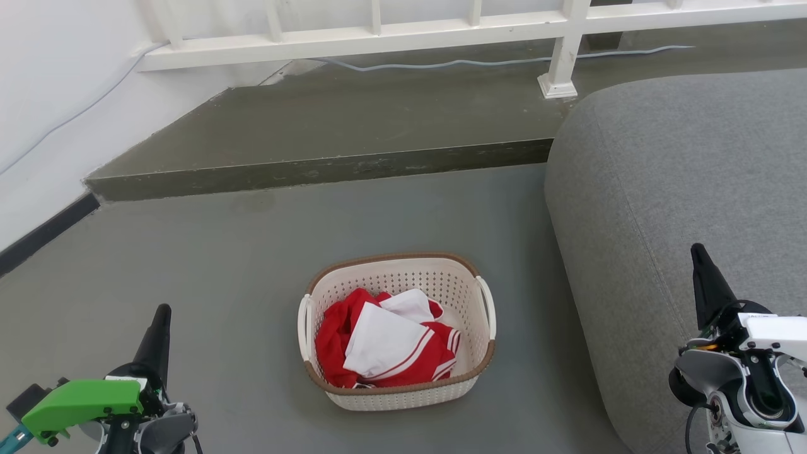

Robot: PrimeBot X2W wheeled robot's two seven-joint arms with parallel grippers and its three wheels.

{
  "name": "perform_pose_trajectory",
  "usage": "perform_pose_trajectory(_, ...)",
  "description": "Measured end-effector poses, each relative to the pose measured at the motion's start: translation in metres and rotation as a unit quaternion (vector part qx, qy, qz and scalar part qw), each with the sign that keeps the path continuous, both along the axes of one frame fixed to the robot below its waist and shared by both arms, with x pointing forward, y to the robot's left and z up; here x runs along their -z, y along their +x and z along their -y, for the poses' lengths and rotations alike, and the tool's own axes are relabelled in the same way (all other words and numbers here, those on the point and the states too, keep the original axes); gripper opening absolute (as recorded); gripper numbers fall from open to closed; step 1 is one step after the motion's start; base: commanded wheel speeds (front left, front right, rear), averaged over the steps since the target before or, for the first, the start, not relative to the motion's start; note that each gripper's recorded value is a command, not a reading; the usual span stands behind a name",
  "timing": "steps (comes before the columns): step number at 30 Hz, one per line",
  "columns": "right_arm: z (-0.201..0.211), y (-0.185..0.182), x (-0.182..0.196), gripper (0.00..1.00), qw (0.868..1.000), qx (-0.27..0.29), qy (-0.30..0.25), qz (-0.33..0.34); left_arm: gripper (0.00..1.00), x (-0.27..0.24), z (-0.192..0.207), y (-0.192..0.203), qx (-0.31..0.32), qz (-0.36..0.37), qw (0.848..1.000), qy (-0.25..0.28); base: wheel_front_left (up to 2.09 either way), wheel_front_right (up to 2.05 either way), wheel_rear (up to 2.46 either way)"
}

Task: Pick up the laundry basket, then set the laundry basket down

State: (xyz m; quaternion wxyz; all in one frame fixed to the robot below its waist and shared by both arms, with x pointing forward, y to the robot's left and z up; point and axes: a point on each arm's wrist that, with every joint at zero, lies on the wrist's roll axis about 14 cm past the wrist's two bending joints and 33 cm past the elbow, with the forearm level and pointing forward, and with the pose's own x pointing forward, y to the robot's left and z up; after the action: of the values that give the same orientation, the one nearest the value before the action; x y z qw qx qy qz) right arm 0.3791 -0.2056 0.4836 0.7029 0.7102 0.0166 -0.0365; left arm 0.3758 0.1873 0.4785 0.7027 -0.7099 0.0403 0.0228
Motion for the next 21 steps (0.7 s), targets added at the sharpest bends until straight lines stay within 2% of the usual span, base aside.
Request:
perform_pose_trajectory(15, 0.0, 0.0, 0.0, 0.0, 1.0, 0.0, 0.0, 0.0, 0.0, 0.0, 0.0, 0.0, 0.0, 0.0, 1.0, 0.0, 0.0, 0.0, 0.0)
perform_pose_trajectory(16, 0.0, 0.0, 0.0, 1.0, 1.0, 0.0, 0.0, 0.0, 1.0, 0.0, 0.0, 0.0, 0.0, 0.0, 1.0, 0.0, 0.0, 0.0, 0.0)
perform_pose_trajectory(21, -0.006, -0.014, 0.028, 1.0, 0.999, 0.0, 0.013, -0.042, 1.0, 0.023, 0.007, -0.011, 0.001, -0.036, 0.999, -0.012, 0.0, 0.0, 0.0)
